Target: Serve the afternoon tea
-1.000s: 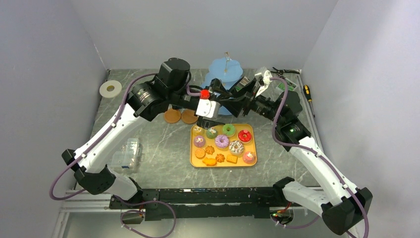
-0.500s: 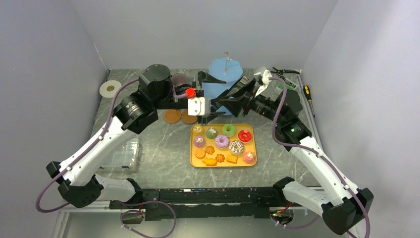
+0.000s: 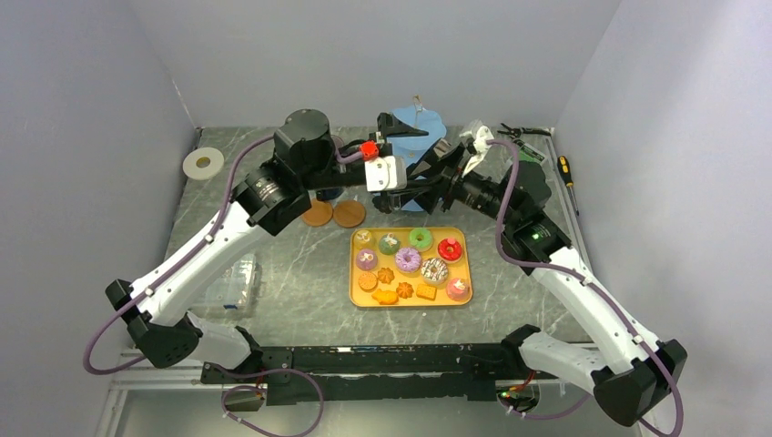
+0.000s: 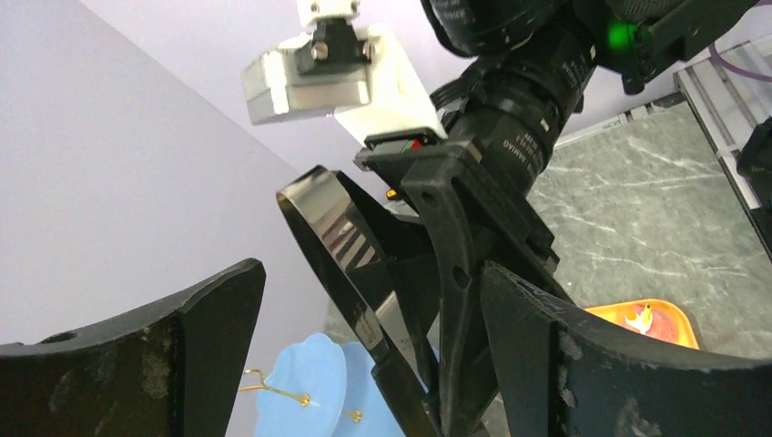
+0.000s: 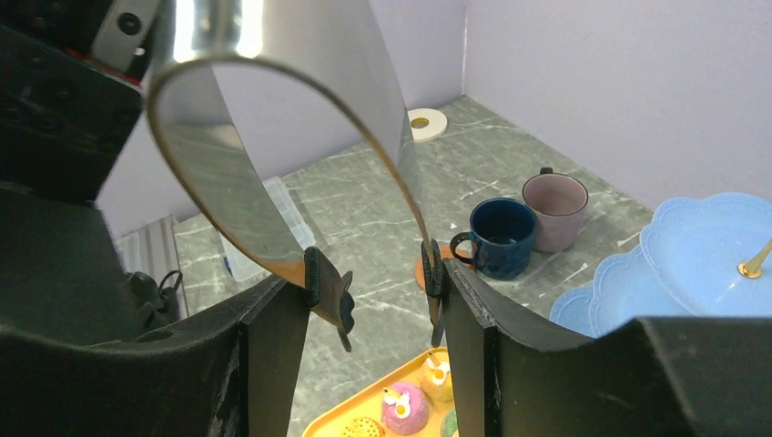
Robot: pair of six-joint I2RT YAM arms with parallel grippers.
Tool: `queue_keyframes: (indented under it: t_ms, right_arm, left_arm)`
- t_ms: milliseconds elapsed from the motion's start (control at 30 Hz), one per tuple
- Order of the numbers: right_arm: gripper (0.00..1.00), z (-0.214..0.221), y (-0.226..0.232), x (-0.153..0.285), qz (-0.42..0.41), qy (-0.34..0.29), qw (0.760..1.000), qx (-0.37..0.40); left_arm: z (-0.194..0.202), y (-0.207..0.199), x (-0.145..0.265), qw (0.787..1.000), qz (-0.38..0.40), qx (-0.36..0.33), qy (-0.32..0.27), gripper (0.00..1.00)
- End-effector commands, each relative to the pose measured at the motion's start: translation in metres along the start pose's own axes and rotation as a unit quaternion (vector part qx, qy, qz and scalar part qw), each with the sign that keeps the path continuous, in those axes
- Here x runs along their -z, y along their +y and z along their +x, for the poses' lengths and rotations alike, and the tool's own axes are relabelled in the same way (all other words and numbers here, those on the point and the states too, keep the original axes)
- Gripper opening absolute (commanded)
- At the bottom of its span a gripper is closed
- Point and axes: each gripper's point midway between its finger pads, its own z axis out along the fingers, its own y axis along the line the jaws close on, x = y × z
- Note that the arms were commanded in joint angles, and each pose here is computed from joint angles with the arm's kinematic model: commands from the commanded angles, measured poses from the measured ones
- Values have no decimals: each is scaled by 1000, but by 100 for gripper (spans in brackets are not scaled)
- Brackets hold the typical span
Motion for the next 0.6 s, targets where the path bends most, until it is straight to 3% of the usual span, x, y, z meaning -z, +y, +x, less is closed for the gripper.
queue_keyframes:
  t_ms: [0,367,567]
  right_arm:
    - [55,-28,4,-5,-4,-30,999,28]
    - [55,-22,4,-10,-7,-22,999,30]
    - [54,-22,4,-9,-6,-21,999,31]
  left_arm:
    - [-38,13,8,998,-35,-24,-51,93]
    - [-36,-19,3,996,48,57,-45,93]
    - [-36,-28,5,994,72,64,-43,93]
